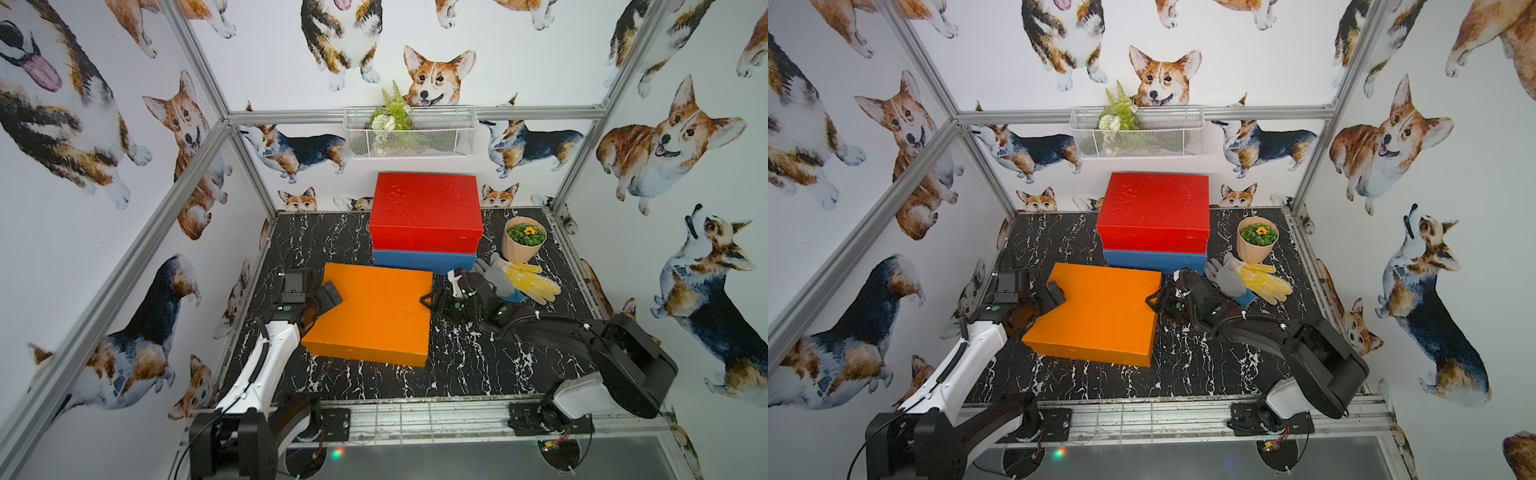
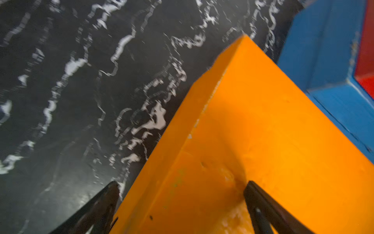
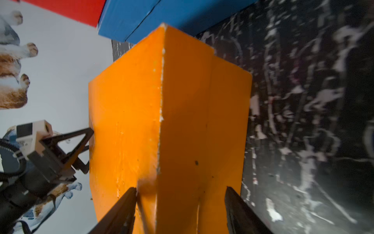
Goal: Stack the shoeboxes
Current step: Move the shoebox to the center of the board.
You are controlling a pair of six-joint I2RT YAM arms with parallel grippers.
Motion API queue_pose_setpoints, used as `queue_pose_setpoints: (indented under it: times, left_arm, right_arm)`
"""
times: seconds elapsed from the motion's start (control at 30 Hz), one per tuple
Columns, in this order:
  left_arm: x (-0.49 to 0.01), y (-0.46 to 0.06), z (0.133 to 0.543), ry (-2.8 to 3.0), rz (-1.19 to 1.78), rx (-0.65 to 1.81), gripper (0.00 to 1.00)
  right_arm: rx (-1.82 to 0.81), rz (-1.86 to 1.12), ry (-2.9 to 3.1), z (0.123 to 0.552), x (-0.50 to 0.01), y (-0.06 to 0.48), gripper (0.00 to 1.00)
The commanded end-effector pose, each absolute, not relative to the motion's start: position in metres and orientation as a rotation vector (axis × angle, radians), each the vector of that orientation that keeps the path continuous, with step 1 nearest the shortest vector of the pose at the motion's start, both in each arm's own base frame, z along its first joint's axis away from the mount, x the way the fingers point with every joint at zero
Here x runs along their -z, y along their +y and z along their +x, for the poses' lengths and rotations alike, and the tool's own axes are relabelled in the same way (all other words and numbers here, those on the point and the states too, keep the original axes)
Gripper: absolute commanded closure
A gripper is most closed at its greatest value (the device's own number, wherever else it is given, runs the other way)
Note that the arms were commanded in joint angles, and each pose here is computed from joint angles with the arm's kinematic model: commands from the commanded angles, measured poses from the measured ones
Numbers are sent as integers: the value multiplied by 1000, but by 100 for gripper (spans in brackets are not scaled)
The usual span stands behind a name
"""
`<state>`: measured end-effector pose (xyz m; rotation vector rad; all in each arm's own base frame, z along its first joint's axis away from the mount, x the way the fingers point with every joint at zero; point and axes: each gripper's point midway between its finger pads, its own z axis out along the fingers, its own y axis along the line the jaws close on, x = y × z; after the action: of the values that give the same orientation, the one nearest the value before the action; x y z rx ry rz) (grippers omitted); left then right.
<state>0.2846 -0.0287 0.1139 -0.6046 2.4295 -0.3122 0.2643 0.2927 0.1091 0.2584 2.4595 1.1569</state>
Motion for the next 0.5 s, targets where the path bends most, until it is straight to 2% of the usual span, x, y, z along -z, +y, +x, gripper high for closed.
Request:
queue_pose_setpoints:
  times: [0.0,0.23,0.47]
  left_arm:
    - [-105,-43,266,2451,-633,361,1]
    - [-116,-96,255,2432,-471,519,1]
    - [-132,-158,262,2442,-254,666,0]
  right_arm:
    - [-1066,275,2504,258,-99,263,30]
    - [-1074,352,2493,266,-102,226,31]
    - [-1050,292,2506,262,-116,220,29]
